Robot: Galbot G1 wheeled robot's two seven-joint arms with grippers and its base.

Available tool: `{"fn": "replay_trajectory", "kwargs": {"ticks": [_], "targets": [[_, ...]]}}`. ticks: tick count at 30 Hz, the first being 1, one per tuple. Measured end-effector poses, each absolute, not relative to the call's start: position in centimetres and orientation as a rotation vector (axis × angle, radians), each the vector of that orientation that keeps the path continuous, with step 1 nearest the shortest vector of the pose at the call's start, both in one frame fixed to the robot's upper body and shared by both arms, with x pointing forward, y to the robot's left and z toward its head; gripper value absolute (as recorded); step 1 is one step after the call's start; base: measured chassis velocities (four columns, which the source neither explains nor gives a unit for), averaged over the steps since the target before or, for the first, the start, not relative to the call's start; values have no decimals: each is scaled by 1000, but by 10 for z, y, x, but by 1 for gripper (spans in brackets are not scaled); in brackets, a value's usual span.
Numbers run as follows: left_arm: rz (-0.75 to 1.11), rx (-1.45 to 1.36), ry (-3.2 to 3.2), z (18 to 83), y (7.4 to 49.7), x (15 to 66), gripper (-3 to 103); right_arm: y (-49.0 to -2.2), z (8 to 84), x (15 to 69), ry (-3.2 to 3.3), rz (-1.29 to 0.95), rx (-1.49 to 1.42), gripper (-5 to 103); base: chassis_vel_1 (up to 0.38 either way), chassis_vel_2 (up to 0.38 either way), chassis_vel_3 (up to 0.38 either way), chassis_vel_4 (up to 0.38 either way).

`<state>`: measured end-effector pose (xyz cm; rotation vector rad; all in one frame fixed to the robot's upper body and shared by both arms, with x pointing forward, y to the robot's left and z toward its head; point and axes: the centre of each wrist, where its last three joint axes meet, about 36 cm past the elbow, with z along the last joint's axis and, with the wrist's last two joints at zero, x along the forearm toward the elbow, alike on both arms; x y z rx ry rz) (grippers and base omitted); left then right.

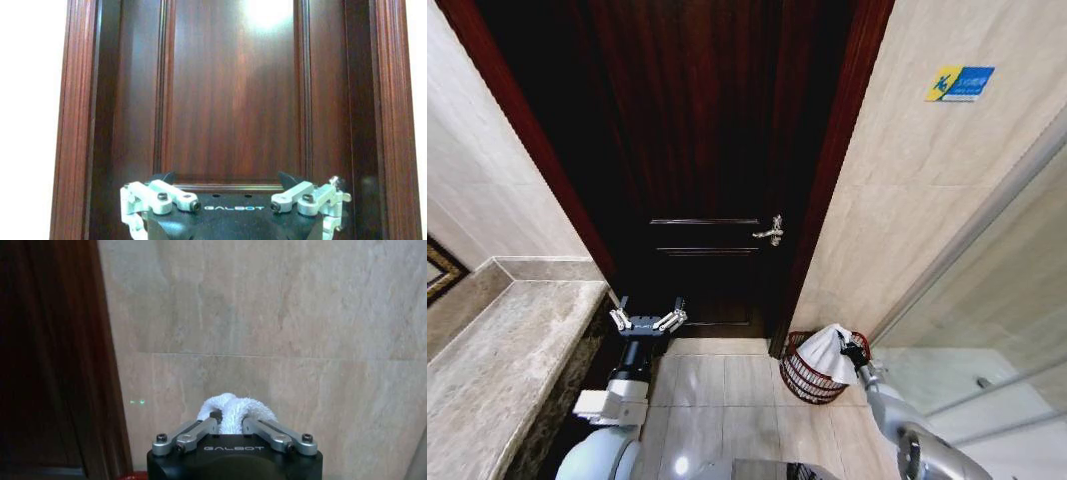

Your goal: Discard the used towel into the hamper.

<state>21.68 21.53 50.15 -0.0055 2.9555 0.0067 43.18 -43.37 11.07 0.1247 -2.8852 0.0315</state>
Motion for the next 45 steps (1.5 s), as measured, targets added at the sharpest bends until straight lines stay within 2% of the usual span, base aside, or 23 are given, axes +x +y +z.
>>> {"fn": "replay_trajectory", "kwargs": {"ticks": [18, 36, 37, 40, 41, 43, 44, 45], "targets": [[7, -5, 2956, 501, 215, 217, 100, -424, 120, 455, -2703, -179, 45, 4, 0, 0, 0, 0], [7, -5, 2956, 501, 215, 217, 100, -428, 143, 490, -2434, -238, -135, 4, 0, 0, 0, 0], [7, -5, 2956, 501, 215, 217, 100, -429, 145, 493, -2428, -241, -147, 1, 0, 0, 0, 0], [7, -5, 2956, 501, 215, 217, 100, -431, 150, 499, -2434, -243, -195, 10, 0, 0, 0, 0], [7, -5, 2956, 502, 215, 217, 100, -431, 152, 502, -2436, -237, -203, 10, 0, 0, 0, 0], [7, -5, 2956, 502, 215, 217, 100, -431, 156, 506, -2426, -206, -238, 21, 0, 0, 0, 0], [7, -5, 2956, 502, 215, 217, 100, -431, 156, 506, -2426, -206, -238, 21, 0, 0, 0, 0], [7, -5, 2956, 501, 215, 217, 100, -431, 158, 509, -2415, -178, -308, 26, 0, 0, 0, 0]]}}
